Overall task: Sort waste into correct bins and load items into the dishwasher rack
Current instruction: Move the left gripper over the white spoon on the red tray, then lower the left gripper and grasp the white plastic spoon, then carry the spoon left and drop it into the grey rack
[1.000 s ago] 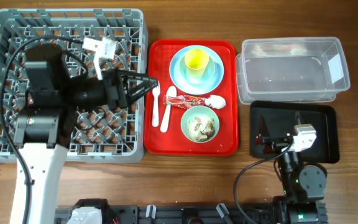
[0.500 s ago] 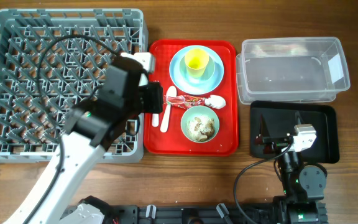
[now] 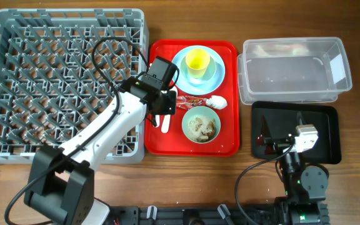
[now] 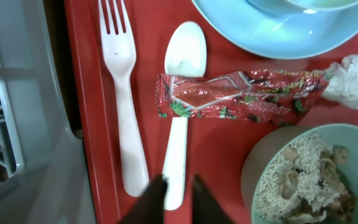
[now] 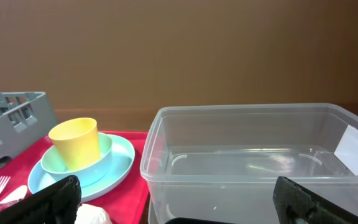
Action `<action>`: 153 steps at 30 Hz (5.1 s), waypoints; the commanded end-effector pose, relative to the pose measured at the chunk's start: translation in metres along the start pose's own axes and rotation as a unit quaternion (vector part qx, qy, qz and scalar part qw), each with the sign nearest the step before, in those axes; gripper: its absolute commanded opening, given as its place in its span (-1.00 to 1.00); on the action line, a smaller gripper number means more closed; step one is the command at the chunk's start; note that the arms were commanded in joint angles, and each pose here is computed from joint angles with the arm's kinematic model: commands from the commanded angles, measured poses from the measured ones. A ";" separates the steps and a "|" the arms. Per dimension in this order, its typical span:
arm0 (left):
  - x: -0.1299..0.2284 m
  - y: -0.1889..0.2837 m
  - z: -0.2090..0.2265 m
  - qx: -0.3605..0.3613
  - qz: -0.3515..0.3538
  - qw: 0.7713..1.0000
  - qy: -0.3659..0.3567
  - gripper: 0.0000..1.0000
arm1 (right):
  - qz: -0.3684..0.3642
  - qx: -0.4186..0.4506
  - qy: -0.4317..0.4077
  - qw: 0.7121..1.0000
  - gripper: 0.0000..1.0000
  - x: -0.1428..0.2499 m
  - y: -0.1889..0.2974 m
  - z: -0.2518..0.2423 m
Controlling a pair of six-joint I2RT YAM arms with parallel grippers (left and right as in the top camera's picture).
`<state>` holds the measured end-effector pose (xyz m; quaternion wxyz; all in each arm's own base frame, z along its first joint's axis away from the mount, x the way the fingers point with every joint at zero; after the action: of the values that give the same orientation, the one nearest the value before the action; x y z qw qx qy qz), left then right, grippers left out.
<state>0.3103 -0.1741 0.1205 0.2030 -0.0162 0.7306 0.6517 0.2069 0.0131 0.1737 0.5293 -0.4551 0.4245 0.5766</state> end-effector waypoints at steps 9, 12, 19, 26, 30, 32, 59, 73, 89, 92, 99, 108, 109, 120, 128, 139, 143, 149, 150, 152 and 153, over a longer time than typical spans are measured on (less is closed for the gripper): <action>0.000 -0.020 -0.009 -0.034 -0.001 0.999 -0.029 -0.45 | -0.005 0.006 -0.003 1.000 1.00 -0.001 0.000 -0.002; 0.000 -0.023 -0.010 -0.034 0.000 0.999 -0.029 -0.21 | -0.005 0.007 -0.003 1.000 1.00 -0.001 0.000 -0.002; -0.001 -0.023 -0.010 -0.033 -0.002 0.999 -0.028 -0.51 | -0.005 0.006 -0.003 1.000 1.00 -0.001 0.000 -0.002; 0.005 -0.023 -0.008 -0.037 0.013 0.999 -0.028 -0.81 | -0.005 0.006 -0.003 1.000 1.00 -0.001 0.000 -0.002; 0.003 -0.028 -0.009 -0.037 0.011 0.999 -0.028 -0.85 | -0.005 0.006 -0.003 1.000 0.99 -0.001 0.000 -0.002; 0.005 -0.038 -0.009 -0.040 0.020 0.999 -0.030 -0.57 | -0.005 0.006 -0.003 1.000 1.00 -0.001 0.000 -0.002; 0.004 -0.082 -0.009 -0.047 0.029 0.998 -0.031 -0.33 | -0.005 0.006 -0.004 1.000 0.99 -0.001 0.000 -0.002; 0.007 -0.084 -0.008 -0.049 0.031 0.998 -0.031 -0.55 | -0.005 0.006 -0.003 1.000 1.00 -0.001 0.000 -0.002; 0.011 -0.089 -0.007 -0.048 0.028 0.998 -0.031 -0.48 | -0.005 0.006 -0.003 1.000 1.00 -0.001 0.000 -0.002; 0.010 -0.089 -0.007 -0.047 0.026 0.998 -0.031 -0.54 | -0.005 0.007 -0.003 1.000 1.00 -0.001 0.000 -0.002; 0.009 -0.087 -0.008 -0.047 0.024 0.998 -0.032 -0.92 | -0.005 0.007 -0.003 1.000 1.00 -0.001 0.000 -0.002; -0.027 -0.003 0.006 -0.098 -0.088 0.991 -0.020 -0.92 | -0.005 0.007 -0.003 1.000 1.00 -0.001 0.000 -0.002; -0.031 0.014 0.013 -0.119 -0.110 0.987 -0.015 -0.92 | -0.005 0.006 -0.004 1.000 1.00 -0.001 0.000 -0.002; -0.037 0.094 0.073 -0.236 -0.206 0.948 0.054 -0.92 | -0.005 0.007 -0.003 1.000 1.00 -0.001 0.000 -0.002; -0.032 0.049 0.111 -0.268 -0.142 0.949 0.087 -0.92 | -0.005 0.006 -0.004 1.000 1.00 -0.001 0.000 -0.002; -0.039 0.027 0.089 -0.183 -0.120 0.976 0.011 -0.92 | -0.005 0.006 -0.003 1.000 1.00 -0.001 0.000 -0.002; -0.040 0.027 0.088 -0.180 -0.118 0.976 -0.013 -0.88 | -0.005 0.006 -0.003 1.000 1.00 -0.001 0.000 -0.002; -0.040 0.028 0.099 -0.193 -0.118 0.974 0.001 -0.91 | -0.005 0.006 -0.003 1.000 1.00 -0.001 0.000 -0.002; -0.040 0.028 0.100 -0.191 -0.119 0.974 0.006 -0.91 | -0.005 0.006 -0.003 1.000 1.00 -0.001 0.000 -0.002; -0.041 0.027 0.097 -0.182 -0.120 0.976 0.005 -0.89 | -0.005 0.006 -0.003 1.000 1.00 -0.001 0.000 -0.002; -0.041 0.027 0.097 -0.181 -0.120 0.976 0.005 -0.88 | -0.005 0.006 -0.003 1.000 0.99 -0.001 0.000 -0.002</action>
<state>0.3668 -0.0856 0.1577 0.2687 -0.1528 0.5875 0.7479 0.2069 0.0131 0.1737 0.5293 -0.4551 0.4245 0.5766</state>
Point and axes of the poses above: each gripper's point midway between its finger pads, its own y axis back along the fingers, its own z axis along the line the jaws close on, x = y × z, the point moved 4 cm from there along y, back along the fingers, and after that the axes turned 10 degrees about -y, right-handed, at the moved point
